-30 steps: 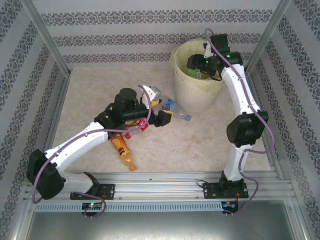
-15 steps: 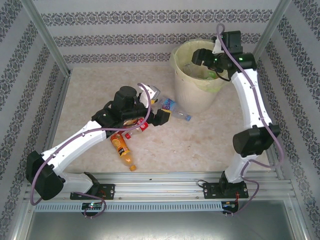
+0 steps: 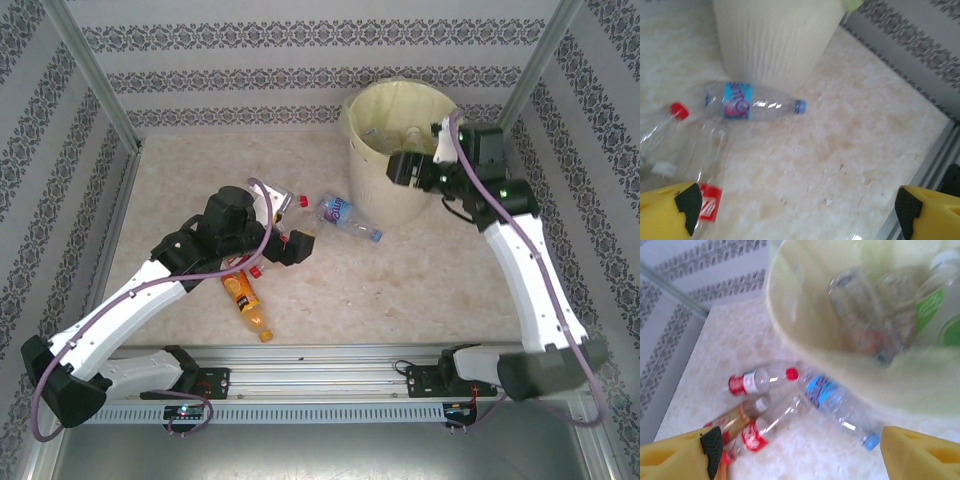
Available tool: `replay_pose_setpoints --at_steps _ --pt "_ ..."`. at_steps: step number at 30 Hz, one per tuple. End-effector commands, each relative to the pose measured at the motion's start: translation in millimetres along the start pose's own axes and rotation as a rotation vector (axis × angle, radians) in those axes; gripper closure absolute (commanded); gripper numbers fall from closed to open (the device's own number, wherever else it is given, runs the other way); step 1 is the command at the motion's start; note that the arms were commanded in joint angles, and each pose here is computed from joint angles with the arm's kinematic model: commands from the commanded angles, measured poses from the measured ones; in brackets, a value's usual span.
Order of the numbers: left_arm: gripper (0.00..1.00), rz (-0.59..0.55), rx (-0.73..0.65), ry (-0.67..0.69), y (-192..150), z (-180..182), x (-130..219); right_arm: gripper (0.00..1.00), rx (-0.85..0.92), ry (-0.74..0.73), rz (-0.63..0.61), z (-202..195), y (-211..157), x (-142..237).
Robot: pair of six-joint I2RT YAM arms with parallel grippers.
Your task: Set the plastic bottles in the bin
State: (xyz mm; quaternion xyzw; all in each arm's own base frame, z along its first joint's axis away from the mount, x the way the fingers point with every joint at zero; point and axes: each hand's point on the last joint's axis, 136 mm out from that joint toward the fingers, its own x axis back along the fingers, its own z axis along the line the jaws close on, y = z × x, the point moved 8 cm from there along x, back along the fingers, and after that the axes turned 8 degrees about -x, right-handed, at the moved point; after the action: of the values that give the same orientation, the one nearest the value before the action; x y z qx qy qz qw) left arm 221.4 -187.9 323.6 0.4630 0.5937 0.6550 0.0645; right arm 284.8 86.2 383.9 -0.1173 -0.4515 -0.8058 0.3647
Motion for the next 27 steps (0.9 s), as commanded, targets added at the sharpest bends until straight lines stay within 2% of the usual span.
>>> replay_pose_setpoints --at_steps 1,5,8,13,16,21,27 --pt "0.0 0.181 0.056 0.115 -31 13 3 0.17 0.035 0.099 -0.004 10 -24 8" --pt "0.0 0.29 0.06 0.155 -42 17 1 0.17 0.025 0.166 0.021 11 -61 16" --pt "0.0 0.385 0.124 0.197 -53 21 -1 0.15 0.017 0.217 0.046 11 -85 21" --pt "0.0 0.538 0.351 0.336 -81 26 7 0.11 0.012 0.258 0.114 8 -116 26" --pt "0.0 0.624 0.485 0.475 -100 30 23 0.09 0.009 0.266 0.147 6 -130 25" --pt "0.0 0.659 0.613 0.574 -123 31 36 0.04 -0.011 0.273 0.188 -1 -149 19" --pt "0.0 0.73 0.77 0.551 -152 27 17 0.02 -0.021 0.277 0.223 -5 -165 13"
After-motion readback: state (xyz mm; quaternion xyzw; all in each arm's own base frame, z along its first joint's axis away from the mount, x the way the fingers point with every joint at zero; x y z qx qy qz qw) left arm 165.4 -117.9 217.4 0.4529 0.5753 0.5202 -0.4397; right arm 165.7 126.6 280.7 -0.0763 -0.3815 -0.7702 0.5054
